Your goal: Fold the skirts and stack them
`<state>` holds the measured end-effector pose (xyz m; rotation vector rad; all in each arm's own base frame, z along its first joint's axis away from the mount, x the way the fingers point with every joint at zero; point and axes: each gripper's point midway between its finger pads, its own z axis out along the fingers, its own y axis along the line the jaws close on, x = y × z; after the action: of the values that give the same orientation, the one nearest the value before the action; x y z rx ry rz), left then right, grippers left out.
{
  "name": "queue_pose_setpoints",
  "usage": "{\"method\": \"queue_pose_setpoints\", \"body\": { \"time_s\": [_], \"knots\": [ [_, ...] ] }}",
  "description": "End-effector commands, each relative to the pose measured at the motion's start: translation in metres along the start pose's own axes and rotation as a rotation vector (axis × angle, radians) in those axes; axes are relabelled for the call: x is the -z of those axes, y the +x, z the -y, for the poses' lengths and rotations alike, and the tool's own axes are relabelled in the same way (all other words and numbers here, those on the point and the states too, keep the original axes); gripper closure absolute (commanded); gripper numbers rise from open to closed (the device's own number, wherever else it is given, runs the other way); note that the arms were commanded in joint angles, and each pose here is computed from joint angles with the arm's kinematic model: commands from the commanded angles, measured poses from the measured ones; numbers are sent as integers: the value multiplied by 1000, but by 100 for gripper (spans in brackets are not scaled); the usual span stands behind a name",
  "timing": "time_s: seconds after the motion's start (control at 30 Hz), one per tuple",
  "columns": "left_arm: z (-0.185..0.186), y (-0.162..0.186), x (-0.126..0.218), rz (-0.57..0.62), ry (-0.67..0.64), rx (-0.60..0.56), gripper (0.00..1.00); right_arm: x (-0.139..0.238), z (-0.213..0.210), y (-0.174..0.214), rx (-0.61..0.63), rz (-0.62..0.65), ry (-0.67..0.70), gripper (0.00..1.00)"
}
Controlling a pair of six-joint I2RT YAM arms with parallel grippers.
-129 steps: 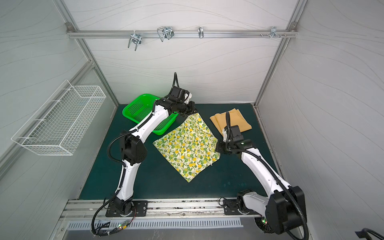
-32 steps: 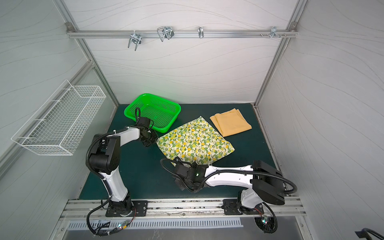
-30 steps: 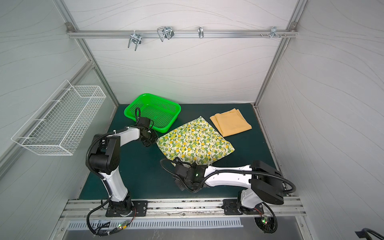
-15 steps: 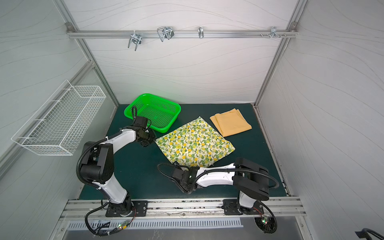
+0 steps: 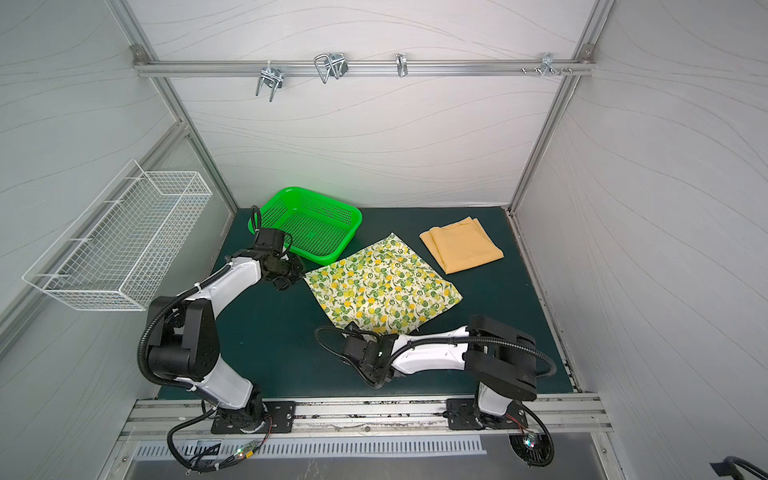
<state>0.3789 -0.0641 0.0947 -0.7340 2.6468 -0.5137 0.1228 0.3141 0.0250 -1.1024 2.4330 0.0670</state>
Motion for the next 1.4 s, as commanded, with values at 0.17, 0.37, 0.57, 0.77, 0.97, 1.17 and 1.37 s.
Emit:
{"method": "queue_pose_setpoints", "body": {
  "time_s": [0.17,0.37,0.57,0.77,0.97,1.17,1.37],
  "knots": [
    [21,-20,26,50,46,-27,100,20,-35,-16,124,66,-32,36],
    [33,-28,42,64,71,-42,100,19,-47,-23,135,76,-57,36],
    [47,-32,62,79,104,-55,100,1,-45,-19,114,38,-46,38],
    [54,-35,77,94,124,-65,100,-16,-44,-10,87,4,-62,39],
    [60,-35,87,104,144,-74,100,-27,-43,-6,69,-11,-67,46],
    [62,-36,92,104,145,-83,100,-18,-52,-20,65,36,-95,41],
    [65,-36,95,106,156,-83,100,-19,-55,-30,73,36,-59,41]
  ]
}}
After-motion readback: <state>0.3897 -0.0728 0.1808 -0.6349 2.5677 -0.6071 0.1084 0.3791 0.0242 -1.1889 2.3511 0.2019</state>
